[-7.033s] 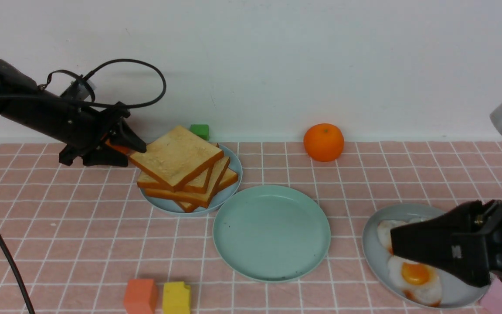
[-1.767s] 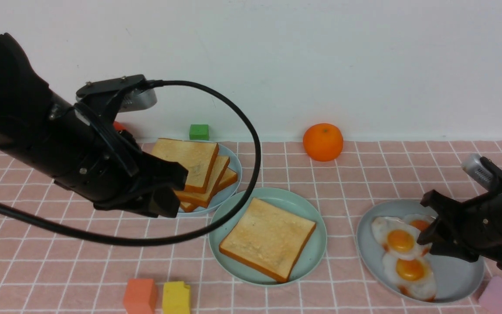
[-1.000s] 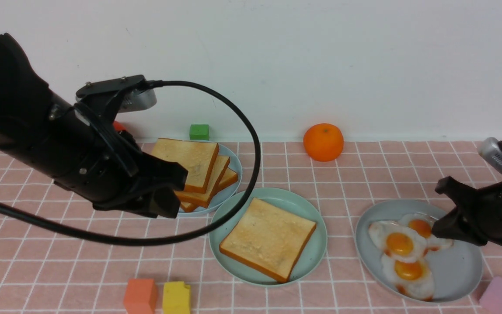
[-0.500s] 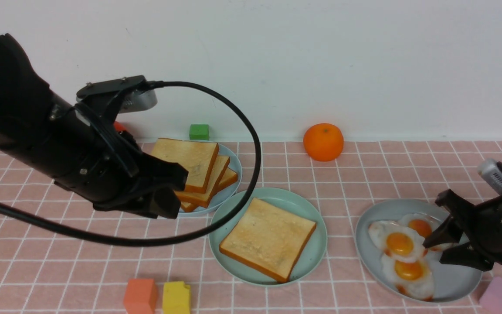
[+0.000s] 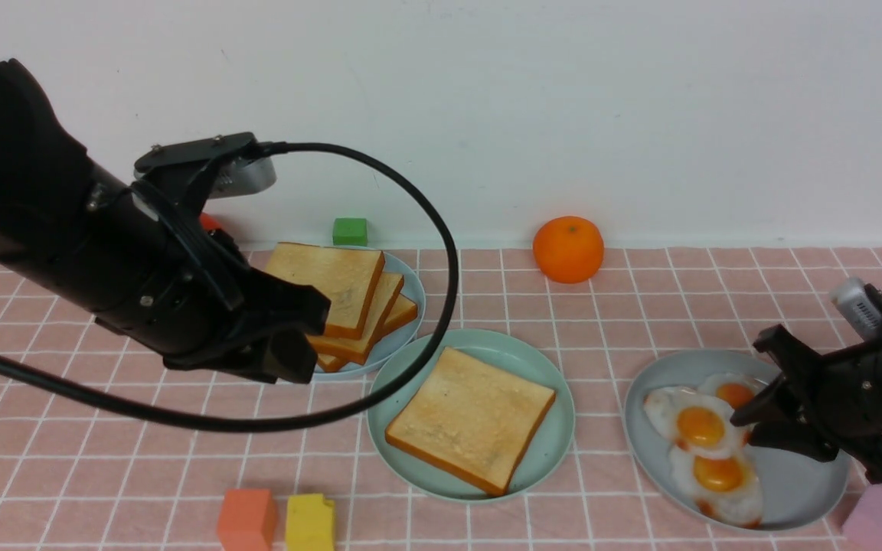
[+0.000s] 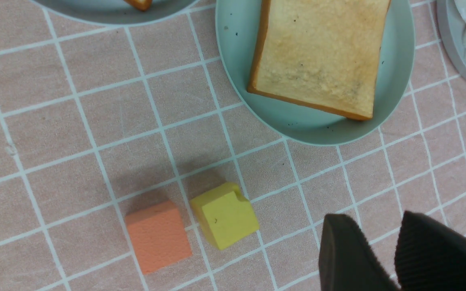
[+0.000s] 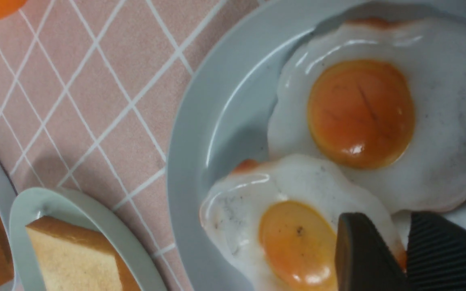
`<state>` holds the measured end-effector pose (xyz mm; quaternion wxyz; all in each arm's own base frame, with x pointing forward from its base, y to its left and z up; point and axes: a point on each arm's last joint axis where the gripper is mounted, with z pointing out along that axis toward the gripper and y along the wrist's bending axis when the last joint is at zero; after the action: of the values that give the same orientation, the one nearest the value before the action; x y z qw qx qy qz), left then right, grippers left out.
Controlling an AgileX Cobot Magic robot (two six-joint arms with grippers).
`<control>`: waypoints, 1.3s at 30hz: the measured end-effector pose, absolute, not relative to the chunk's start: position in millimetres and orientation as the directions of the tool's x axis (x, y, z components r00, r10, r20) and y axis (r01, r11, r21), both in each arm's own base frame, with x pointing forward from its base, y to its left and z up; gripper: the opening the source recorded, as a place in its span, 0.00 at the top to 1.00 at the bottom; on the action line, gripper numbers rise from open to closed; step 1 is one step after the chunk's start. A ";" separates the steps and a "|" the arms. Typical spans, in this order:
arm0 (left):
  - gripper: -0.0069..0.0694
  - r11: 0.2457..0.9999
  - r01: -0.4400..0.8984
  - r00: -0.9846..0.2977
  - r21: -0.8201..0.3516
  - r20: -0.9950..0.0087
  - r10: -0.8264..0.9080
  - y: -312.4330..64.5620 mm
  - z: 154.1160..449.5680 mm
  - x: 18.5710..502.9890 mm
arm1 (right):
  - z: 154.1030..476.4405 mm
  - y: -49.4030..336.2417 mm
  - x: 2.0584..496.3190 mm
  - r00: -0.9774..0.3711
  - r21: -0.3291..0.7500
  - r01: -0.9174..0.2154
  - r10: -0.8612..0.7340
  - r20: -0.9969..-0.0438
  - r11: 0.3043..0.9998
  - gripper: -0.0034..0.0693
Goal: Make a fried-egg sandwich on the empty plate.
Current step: Use the right arm to grab a fried egg
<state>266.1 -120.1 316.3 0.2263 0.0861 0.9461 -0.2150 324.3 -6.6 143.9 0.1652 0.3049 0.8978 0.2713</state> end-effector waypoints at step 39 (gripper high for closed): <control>0.60 0.893 0.260 -0.886 -0.368 -0.459 0.069 -120.0 316.0 265.5 | 156.6 -6.8 321.6 -0.801 0.587 0.364 0.564 -0.200 0.724 0.83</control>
<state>265.5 -120.0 316.0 0.2229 0.0869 0.9469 -0.2147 321.6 -6.8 156.6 0.1856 0.2551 0.9096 0.2704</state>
